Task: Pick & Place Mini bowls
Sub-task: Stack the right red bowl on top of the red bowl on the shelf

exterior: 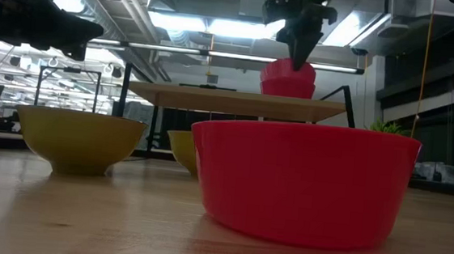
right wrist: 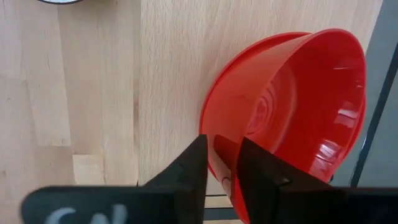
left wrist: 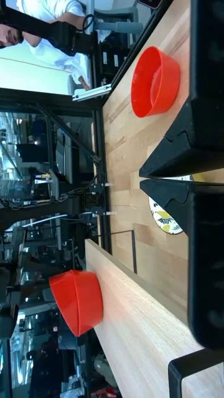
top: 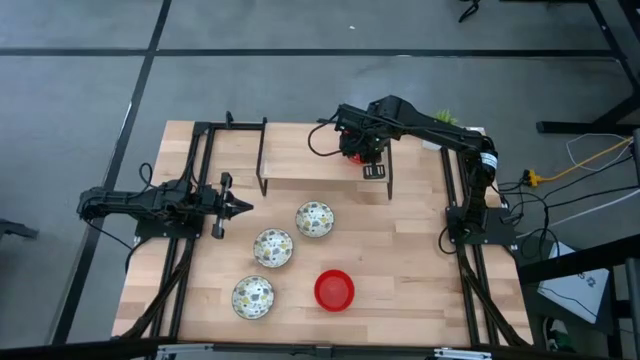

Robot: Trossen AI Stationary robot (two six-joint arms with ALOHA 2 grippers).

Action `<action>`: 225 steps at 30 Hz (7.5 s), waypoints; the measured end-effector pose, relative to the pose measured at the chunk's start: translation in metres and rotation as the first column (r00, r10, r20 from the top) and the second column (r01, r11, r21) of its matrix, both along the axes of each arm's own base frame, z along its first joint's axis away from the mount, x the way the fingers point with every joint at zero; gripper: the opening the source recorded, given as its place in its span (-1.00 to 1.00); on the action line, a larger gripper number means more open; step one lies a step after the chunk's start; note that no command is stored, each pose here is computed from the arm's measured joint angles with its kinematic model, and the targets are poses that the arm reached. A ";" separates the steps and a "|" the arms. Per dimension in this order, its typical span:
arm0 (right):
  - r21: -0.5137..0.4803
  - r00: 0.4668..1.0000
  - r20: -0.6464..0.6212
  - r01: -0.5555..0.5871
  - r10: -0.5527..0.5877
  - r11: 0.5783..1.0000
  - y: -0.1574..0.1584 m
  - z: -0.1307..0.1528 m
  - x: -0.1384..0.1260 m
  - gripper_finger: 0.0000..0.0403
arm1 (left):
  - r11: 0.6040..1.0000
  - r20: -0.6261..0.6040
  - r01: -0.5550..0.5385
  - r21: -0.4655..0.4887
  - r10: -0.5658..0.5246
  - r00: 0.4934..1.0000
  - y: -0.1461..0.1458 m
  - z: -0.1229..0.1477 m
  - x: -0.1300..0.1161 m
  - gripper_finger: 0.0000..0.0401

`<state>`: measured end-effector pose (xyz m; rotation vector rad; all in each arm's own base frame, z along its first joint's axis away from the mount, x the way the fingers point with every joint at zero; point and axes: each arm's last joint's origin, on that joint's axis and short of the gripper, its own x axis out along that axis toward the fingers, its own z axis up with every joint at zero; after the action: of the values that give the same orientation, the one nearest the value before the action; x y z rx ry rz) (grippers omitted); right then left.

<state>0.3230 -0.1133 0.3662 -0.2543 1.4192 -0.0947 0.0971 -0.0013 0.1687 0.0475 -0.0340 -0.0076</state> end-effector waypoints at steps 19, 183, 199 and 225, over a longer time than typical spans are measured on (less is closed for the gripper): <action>-0.049 1.000 0.020 0.011 -0.010 0.999 0.001 0.011 -0.006 -0.21 | 1.000 0.000 0.000 0.000 0.000 1.000 0.000 0.000 0.000 -0.96; 0.013 0.994 0.086 0.070 -0.071 0.997 0.001 0.017 -0.004 -0.31 | 1.000 0.000 0.000 0.000 0.000 1.000 0.000 0.000 0.000 -0.96; 0.017 0.995 0.065 0.068 -0.069 0.998 0.000 0.015 -0.005 -0.95 | 1.000 0.000 0.000 0.000 0.000 1.000 0.000 0.000 0.000 -0.94; 0.010 0.995 0.071 0.066 -0.066 0.998 -0.006 0.003 -0.002 -0.98 | 1.000 0.000 0.000 0.000 0.000 1.000 0.000 0.000 0.000 -0.94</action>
<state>0.3212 -0.1194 0.3691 -0.1963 1.3566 -0.1513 0.0971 -0.0013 0.1688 0.0475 -0.0341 -0.0074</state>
